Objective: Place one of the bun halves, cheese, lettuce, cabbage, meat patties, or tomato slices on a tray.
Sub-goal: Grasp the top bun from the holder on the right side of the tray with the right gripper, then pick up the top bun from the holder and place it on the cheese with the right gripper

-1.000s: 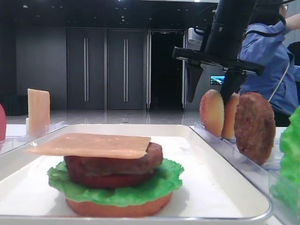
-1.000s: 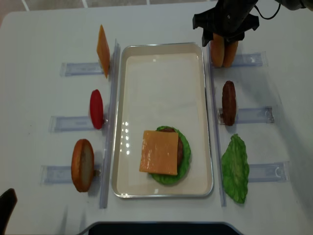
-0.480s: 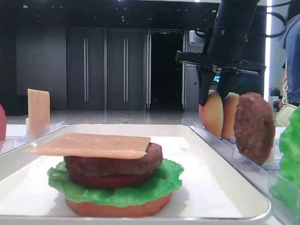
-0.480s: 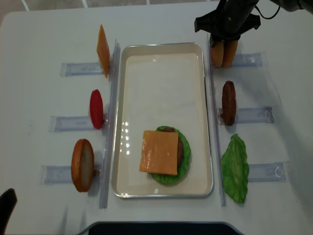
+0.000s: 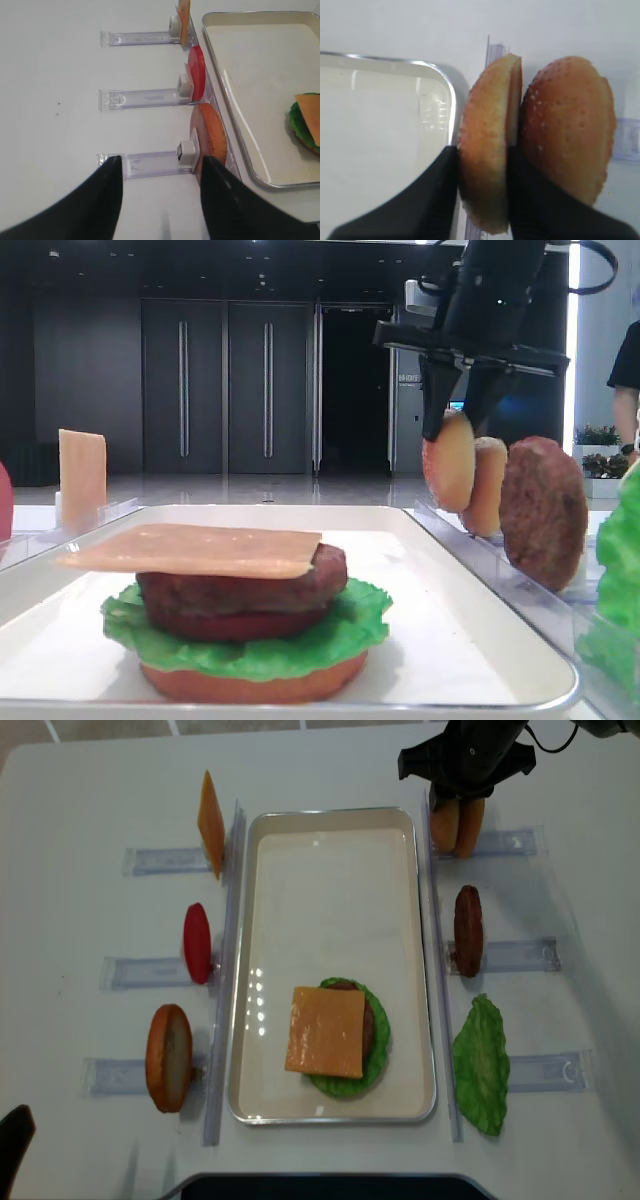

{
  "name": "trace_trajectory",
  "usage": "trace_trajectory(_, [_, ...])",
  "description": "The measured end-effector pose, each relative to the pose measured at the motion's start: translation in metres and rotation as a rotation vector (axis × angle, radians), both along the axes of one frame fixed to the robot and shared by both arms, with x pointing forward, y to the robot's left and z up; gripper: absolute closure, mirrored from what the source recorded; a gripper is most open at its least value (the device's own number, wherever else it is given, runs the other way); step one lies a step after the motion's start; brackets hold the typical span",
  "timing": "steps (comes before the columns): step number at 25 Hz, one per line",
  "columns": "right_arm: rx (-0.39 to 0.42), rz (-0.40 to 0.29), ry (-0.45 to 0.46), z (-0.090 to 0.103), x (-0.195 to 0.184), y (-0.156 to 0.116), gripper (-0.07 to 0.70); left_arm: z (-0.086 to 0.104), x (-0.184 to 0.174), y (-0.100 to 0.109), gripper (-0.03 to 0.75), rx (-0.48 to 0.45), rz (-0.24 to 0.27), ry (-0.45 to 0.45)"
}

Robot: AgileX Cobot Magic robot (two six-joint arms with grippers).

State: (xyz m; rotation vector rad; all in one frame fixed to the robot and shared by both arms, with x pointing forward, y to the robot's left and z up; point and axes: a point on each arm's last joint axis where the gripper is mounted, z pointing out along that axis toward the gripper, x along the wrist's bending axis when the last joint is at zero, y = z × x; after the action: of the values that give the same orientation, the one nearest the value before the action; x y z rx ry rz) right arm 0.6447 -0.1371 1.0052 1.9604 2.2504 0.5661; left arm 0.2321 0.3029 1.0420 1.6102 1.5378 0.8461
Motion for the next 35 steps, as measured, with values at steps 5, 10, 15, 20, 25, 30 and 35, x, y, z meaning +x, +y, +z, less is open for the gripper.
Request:
trace_trajectory(5, [0.034, 0.002, -0.006, 0.02, -0.009, 0.001, 0.393, 0.0, 0.0, 0.0, 0.325, 0.0, 0.0, 0.0])
trace_trajectory(10, [0.059, 0.024, -0.022, 0.046, -0.025, 0.006, 0.393, 0.0, 0.0, 0.0, 0.325, 0.0, 0.0, 0.0])
trace_trajectory(15, [0.149, 0.055, -0.038, 0.072, -0.051, 0.017, 0.393, 0.0, 0.0, 0.0, 0.325, 0.0, 0.0, 0.0])
trace_trajectory(20, [0.29, 0.112, -0.017, 0.073, -0.084, 0.026, 0.393, 0.0, 0.0, 0.0, 0.325, 0.0, 0.0, 0.0])
trace_trajectory(25, [0.387, 0.176, -0.003, 0.069, -0.123, 0.029, 0.393, 0.0, 0.0, 0.0, 0.325, 0.0, 0.0, 0.0])
trace_trajectory(30, [0.453, 0.258, 0.055, 0.056, -0.164, 0.033, 0.395, 0.0, 0.0, 0.0, 0.325, 0.0, 0.0, 0.0])
trace_trajectory(35, [0.537, 0.343, 0.105, 0.038, -0.195, 0.041, 0.395, 0.0, 0.0, 0.0, 0.325, 0.0, 0.0, 0.0])
